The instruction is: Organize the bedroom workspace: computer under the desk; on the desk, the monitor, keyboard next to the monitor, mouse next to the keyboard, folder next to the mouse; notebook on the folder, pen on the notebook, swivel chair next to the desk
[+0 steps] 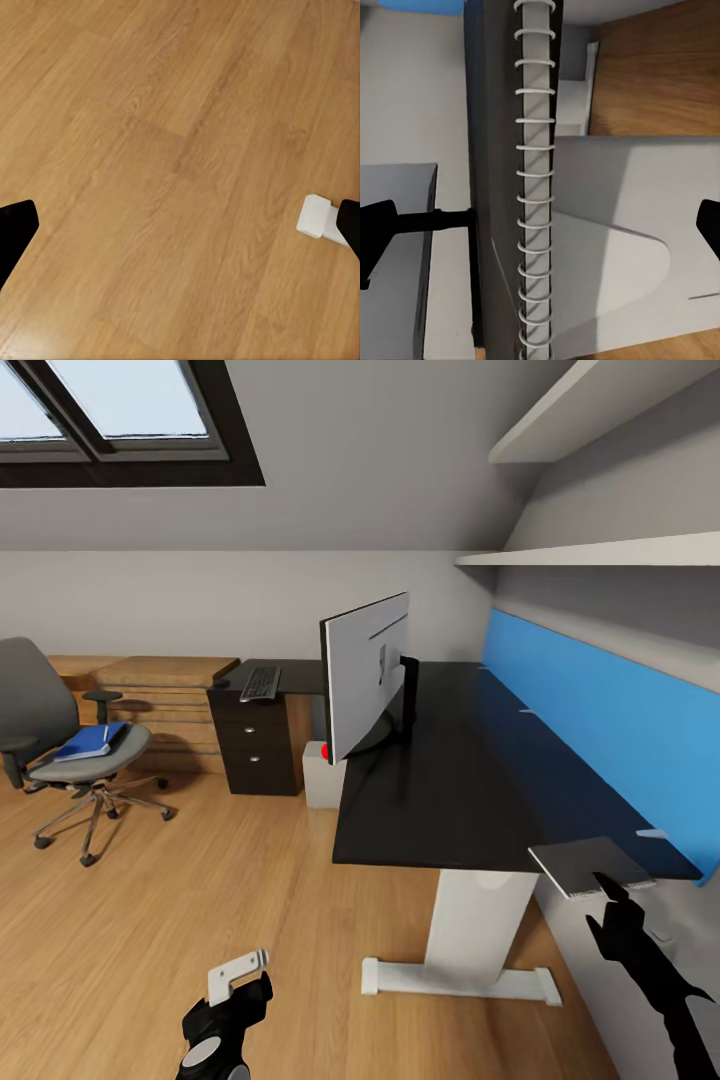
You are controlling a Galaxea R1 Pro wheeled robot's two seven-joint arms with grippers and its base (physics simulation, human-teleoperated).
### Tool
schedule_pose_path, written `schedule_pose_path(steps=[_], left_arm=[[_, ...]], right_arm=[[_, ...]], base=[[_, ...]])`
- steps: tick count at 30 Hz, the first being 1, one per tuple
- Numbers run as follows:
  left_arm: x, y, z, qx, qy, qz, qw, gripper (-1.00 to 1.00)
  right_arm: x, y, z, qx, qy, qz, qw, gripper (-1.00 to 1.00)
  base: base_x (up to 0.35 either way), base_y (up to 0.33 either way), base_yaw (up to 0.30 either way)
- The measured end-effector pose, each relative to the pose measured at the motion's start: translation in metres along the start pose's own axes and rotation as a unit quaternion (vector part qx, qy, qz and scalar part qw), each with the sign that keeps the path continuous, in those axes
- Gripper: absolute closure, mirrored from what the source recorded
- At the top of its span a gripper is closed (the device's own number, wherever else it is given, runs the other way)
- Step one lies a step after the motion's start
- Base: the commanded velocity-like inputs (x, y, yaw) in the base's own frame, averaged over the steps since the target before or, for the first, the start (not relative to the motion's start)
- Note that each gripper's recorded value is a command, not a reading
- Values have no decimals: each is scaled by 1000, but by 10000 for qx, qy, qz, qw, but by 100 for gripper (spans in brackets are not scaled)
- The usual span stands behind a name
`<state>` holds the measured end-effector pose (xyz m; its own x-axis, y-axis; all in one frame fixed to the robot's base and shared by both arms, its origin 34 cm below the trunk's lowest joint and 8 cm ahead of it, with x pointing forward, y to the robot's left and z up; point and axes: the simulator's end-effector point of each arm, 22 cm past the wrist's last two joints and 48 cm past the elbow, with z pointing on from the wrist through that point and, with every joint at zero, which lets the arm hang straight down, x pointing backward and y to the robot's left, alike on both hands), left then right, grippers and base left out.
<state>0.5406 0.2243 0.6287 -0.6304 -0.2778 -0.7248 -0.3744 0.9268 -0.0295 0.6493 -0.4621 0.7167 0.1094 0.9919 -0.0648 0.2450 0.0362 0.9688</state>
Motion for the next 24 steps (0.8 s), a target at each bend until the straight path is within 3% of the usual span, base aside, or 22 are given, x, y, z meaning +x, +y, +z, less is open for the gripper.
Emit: schedule_pose_path(steps=[24], left_arm=[[3, 0, 1, -10, 33, 20, 10000, -100]], right_arm=[[1, 0, 0, 4, 17, -5, 10000, -100]], base=[[56, 6, 0]])
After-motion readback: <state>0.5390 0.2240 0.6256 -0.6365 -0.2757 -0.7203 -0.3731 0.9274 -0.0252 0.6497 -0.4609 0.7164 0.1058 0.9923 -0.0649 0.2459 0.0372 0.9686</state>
